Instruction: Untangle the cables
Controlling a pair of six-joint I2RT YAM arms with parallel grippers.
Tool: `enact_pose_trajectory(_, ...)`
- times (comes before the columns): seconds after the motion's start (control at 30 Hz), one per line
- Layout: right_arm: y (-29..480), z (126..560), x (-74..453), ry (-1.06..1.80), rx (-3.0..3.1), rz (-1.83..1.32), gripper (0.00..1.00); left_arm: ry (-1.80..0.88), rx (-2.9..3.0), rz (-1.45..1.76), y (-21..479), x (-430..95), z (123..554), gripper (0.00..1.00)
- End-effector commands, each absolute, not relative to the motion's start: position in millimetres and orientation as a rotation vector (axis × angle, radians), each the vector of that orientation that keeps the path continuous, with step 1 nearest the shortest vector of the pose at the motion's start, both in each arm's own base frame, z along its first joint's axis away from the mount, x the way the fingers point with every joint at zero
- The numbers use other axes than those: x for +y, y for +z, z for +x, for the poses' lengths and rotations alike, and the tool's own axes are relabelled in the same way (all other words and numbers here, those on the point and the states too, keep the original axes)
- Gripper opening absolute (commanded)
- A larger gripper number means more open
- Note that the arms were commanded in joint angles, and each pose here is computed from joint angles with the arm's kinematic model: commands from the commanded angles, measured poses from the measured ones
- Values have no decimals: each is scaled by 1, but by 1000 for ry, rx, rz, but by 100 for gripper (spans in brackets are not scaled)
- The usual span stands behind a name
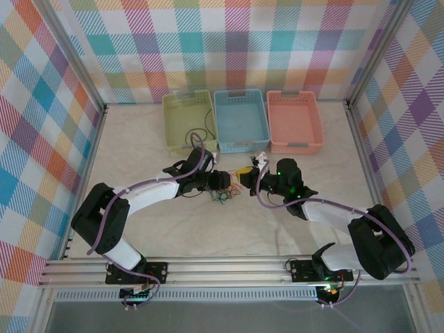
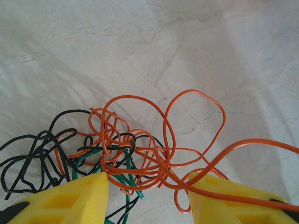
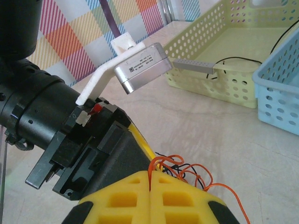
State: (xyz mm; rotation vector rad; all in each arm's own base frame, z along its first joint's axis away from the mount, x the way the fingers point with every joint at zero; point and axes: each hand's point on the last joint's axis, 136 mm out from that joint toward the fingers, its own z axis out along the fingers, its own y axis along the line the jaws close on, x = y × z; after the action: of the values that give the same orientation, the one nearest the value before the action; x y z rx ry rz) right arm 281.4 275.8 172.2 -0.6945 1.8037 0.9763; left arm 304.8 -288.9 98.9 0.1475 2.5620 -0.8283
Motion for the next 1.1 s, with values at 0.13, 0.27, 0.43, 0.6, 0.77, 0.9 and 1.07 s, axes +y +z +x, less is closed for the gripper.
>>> enact_pose_trajectory(0.13,185,277,286,1030,1746,-742,0,-812,2553,150,105,-294,307,30)
enact_pose_trajectory(0.27,188,276,283,1011,1730,-739,0,-765,2595,125,98,-289,307,16)
enact_pose_trajectory(0.43,193,284,271,921,1727,-676,0,-737,2623,104,95,-285,305,15)
enact_pose_trajectory(0.6,187,302,239,725,1792,-511,0,-691,2627,94,95,-280,307,14)
enact_pose_trajectory(0.77,183,317,211,570,1827,-364,0,-695,2626,96,99,-279,305,8)
enact_pose_trajectory(0.9,182,320,202,526,1836,-321,0,-689,2623,85,100,-277,305,0)
enact_pose_trajectory(1.07,183,322,188,472,1832,-259,0,-708,2606,75,106,-277,304,0)
